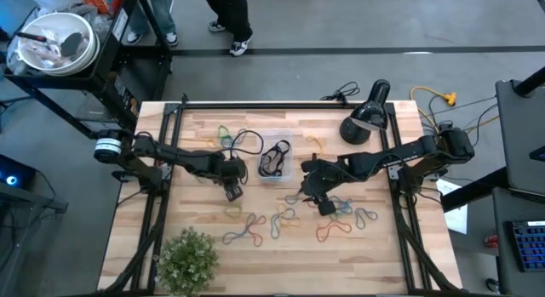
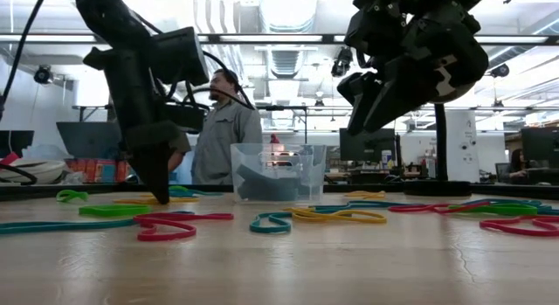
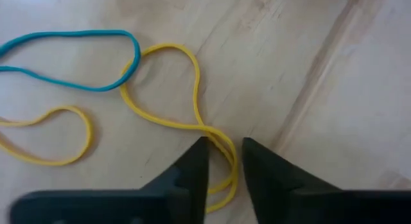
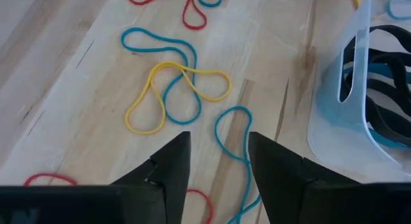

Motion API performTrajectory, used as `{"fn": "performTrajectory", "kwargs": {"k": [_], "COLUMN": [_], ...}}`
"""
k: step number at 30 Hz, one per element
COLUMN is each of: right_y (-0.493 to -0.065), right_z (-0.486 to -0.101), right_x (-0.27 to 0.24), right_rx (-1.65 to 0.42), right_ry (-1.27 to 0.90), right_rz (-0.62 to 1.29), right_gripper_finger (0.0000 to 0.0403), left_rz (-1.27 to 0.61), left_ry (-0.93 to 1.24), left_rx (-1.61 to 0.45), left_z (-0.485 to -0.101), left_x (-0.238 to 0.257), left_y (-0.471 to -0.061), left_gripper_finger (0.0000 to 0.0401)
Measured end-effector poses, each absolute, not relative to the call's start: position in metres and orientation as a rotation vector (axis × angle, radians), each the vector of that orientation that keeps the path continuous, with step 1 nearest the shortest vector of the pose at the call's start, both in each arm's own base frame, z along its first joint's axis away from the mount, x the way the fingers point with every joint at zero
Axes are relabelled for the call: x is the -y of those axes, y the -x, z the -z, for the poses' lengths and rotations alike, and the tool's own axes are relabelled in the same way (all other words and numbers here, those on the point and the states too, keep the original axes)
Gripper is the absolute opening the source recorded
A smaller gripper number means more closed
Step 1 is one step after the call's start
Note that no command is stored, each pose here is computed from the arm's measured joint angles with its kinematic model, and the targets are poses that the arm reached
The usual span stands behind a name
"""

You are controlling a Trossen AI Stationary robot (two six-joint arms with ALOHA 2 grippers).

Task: Pick and place rubber bands into bin
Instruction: Put the yellow rubber band into the transparent bin

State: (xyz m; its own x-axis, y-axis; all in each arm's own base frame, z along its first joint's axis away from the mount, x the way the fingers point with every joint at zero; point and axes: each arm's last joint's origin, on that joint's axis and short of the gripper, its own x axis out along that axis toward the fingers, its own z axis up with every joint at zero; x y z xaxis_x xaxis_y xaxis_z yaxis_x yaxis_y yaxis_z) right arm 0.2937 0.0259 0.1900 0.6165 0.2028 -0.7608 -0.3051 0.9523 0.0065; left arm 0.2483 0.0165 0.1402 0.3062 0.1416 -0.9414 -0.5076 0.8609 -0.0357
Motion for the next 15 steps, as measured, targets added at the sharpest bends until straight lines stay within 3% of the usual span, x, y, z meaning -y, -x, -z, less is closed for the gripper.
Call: {"fn": "performTrajectory", "kwargs": {"k": [4,15], "right_y": [-0.294,-0.294], "right_z": [-0.190,-0.190], "right_x": [-0.027,-0.027], "right_rx": [-0.860,-0.862], "right_ry": [0.119,0.110], "right_rz": [-0.291,-0.288], "right_gripper_finger": [0.0143,0.0129], "left_rz": [-0.428,-0.285], "left_ry": [0.369,0.302], "left_rx": [-1.195,-1.147], "left_z": [-0.140,-0.163], "left_x": [-0.016,-0.003], "left_y": [-0.248,-0.257], "left_gripper_finger": [0.0007,0.0000]}}
